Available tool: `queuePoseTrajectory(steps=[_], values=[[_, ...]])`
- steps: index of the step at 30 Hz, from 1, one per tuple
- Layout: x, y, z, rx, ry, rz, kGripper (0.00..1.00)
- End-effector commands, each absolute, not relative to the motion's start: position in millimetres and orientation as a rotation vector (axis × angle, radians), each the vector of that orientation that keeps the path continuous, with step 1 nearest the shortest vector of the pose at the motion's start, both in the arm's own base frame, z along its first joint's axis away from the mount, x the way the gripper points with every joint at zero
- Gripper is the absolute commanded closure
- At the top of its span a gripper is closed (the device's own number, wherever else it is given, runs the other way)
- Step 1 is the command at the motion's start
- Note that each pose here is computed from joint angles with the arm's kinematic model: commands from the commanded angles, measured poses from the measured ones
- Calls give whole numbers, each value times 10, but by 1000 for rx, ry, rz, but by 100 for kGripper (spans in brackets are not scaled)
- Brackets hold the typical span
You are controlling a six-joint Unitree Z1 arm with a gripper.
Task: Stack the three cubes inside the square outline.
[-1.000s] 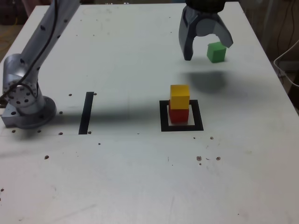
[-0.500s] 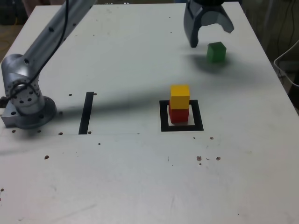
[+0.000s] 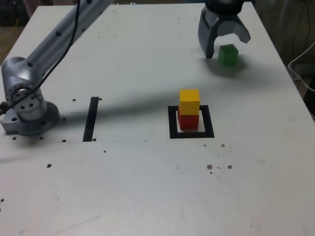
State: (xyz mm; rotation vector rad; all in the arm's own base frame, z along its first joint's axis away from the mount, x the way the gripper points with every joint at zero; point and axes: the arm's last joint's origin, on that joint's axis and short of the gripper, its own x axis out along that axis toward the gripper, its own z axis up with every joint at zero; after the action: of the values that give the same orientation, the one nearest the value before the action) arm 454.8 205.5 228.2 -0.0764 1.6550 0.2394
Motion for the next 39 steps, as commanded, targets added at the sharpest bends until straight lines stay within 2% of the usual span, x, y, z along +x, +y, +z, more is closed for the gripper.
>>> queuePoseTrajectory(steps=[1, 10, 18, 22, 28, 31, 34, 39], values=[[4572, 2054, 2232, -73, 1663, 240, 4], [4654, 2045, 2183, -53, 1638, 248, 8], [4697, 2056, 2094, -51, 1641, 252, 17], [4705, 2059, 2078, -52, 1641, 252, 26], [4726, 2072, 2127, -30, 1613, 255, 54], [4732, 2074, 2150, -24, 1600, 256, 65], [4733, 2071, 2171, -27, 1591, 252, 69], [4724, 2060, 2188, -37, 1589, 242, 71]])
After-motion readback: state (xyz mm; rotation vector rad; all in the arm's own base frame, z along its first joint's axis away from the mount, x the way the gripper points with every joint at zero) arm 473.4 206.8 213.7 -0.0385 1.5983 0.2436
